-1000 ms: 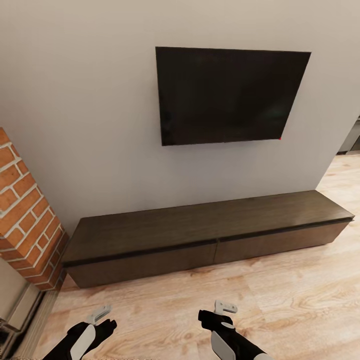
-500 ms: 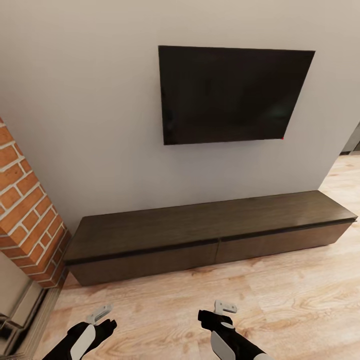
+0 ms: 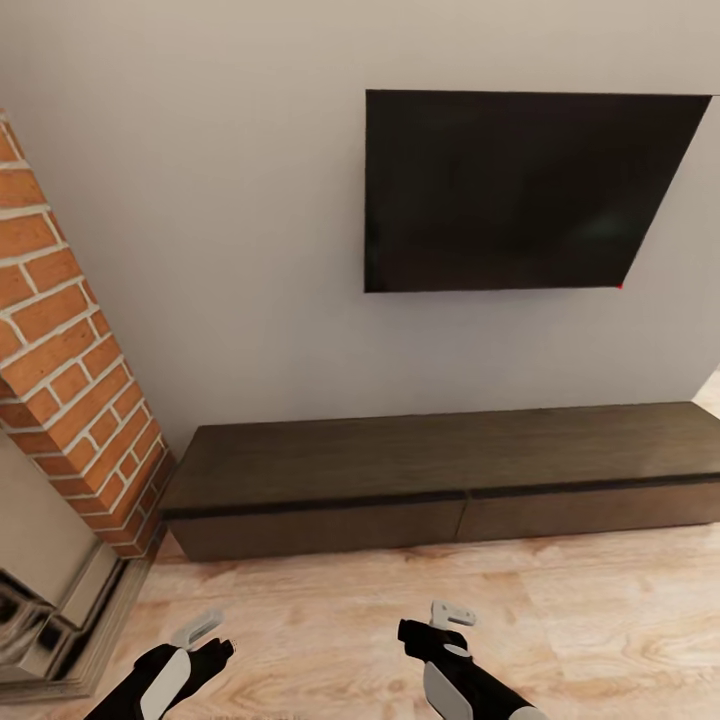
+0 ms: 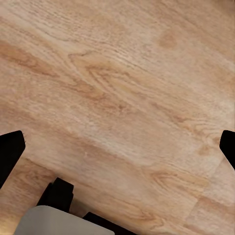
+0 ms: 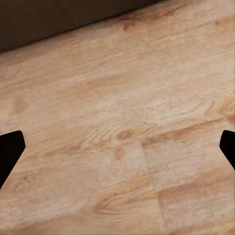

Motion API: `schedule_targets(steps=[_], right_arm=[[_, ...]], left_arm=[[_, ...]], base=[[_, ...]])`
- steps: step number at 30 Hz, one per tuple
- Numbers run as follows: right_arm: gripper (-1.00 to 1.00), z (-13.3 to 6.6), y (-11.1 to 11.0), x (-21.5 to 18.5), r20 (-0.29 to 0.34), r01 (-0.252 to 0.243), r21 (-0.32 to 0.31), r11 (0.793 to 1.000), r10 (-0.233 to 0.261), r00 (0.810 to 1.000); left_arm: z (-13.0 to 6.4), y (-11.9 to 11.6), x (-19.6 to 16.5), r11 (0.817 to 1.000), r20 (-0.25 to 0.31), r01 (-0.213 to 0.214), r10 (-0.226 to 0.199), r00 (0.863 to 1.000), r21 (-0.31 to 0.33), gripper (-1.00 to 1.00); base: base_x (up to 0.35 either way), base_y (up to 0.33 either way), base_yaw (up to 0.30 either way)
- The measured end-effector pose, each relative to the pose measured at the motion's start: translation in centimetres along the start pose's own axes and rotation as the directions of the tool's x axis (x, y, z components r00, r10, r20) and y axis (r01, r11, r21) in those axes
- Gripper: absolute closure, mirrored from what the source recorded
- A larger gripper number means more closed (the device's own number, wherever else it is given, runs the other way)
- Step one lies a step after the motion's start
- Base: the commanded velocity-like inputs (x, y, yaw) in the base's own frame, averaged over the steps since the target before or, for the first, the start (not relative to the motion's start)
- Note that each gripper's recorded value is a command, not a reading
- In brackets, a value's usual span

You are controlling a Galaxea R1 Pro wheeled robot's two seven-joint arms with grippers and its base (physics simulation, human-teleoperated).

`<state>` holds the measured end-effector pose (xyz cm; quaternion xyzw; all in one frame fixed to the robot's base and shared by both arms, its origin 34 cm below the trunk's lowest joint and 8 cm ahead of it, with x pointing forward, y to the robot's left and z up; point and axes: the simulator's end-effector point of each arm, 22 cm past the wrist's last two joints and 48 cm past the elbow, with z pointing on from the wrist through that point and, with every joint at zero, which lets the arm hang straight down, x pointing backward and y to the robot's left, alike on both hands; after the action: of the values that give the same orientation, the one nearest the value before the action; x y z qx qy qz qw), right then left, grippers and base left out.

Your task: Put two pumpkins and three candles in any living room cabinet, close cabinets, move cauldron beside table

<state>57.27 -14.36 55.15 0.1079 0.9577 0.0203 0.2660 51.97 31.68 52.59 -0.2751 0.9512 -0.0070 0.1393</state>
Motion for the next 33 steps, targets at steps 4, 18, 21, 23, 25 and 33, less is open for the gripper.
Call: schedule_targets(steps=[4,18,21,23,25,33], right_arm=[[-1.00,0.0,-0.2,-0.2,0.008,-0.003,0.004,1.000,0.003,1.000],[-1.00,1.0,-5.4,3.4,-0.108,-0.368,-0.012,0.930,0.365,0.925],[-1.00,1.0,-6.8,4.6,-0.125,-0.434,-0.017,0.901,0.429,0.895],[-1.00,1.0,-7.8,5.1,-0.121,-0.463,-0.006,0.887,0.458,0.880],[-1.00,1.0,-8.4,5.2,-0.111,-0.472,0.003,0.882,0.469,0.876],[-1.00,1.1,-10.4,5.0,-0.072,-0.504,0.029,0.863,0.505,0.860]], left_arm=[[0.0,0.0,0.0,1.000,0.000,0.004,-0.004,1.000,0.001,-1.00],[-1.4,-2.1,-3.8,0.999,0.059,-0.024,0.021,0.998,0.049,-1.00],[-2.8,-2.4,-6.5,0.996,0.071,-0.053,0.048,0.996,0.070,-1.00],[-4.6,-3.3,-8.9,0.991,0.073,-0.089,0.082,0.994,0.100,-1.00],[-6.1,-4.0,-10.2,0.986,0.073,-0.117,0.108,0.991,0.120,-1.00],[-12.4,-7.3,-13.7,0.951,0.089,-0.238,0.224,0.970,0.199,-1.00]], base=[[0.002,0.000,0.122],[0.000,0.000,0.007],[0.000,0.000,0.000],[0.000,0.000,0.000],[0.000,0.000,0.000],[0.000,0.000,0.000]])
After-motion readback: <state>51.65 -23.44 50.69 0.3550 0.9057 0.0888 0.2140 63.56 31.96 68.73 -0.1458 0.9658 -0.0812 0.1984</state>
